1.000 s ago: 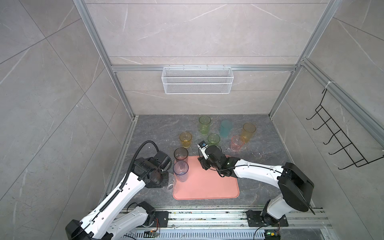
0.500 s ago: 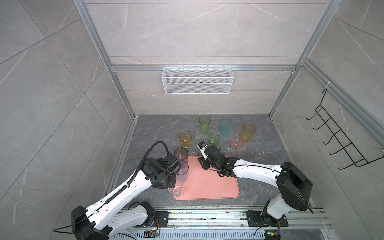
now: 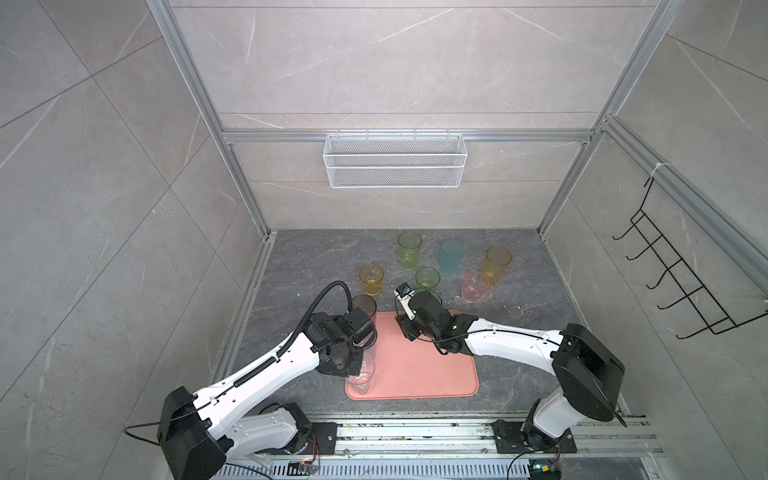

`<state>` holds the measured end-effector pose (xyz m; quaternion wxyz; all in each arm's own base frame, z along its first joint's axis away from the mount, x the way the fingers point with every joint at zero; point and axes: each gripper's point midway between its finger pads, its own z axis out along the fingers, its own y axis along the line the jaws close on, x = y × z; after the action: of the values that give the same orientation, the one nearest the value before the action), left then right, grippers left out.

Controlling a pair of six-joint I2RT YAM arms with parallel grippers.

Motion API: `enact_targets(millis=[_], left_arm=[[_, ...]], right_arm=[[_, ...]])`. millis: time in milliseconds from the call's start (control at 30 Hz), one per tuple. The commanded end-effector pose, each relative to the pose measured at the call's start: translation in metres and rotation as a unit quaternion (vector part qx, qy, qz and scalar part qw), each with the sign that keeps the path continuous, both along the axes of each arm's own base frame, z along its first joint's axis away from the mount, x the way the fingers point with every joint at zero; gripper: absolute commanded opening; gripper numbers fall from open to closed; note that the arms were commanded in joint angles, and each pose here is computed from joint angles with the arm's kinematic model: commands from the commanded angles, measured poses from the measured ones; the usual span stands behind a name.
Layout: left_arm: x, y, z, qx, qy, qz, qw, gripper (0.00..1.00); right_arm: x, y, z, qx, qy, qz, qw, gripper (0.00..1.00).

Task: Place the glasses into the tray
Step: 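Lower the clear cup onto the tray nearest the robot, beside the pale blue cup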

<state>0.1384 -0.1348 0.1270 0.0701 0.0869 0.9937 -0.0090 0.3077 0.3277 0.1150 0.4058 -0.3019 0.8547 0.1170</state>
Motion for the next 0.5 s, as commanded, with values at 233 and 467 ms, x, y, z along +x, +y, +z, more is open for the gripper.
enact_targets(millis=[233, 467], left_arm=[[0.0084, -0.0099, 0.0088, -0.011, -0.015, -0.005, 1.000, 0.00], [0.0077, -0.0099, 0.0107, -0.010, -0.014, -0.010, 1.000, 0.10]], right_arm=[[0.0024, 0.0034, 0.0054, -0.010, -0.008, 0.002, 1.000, 0.60], [0.0016, 0.0048, 0.0041, -0.010, -0.005, 0.004, 1.000, 0.60]])
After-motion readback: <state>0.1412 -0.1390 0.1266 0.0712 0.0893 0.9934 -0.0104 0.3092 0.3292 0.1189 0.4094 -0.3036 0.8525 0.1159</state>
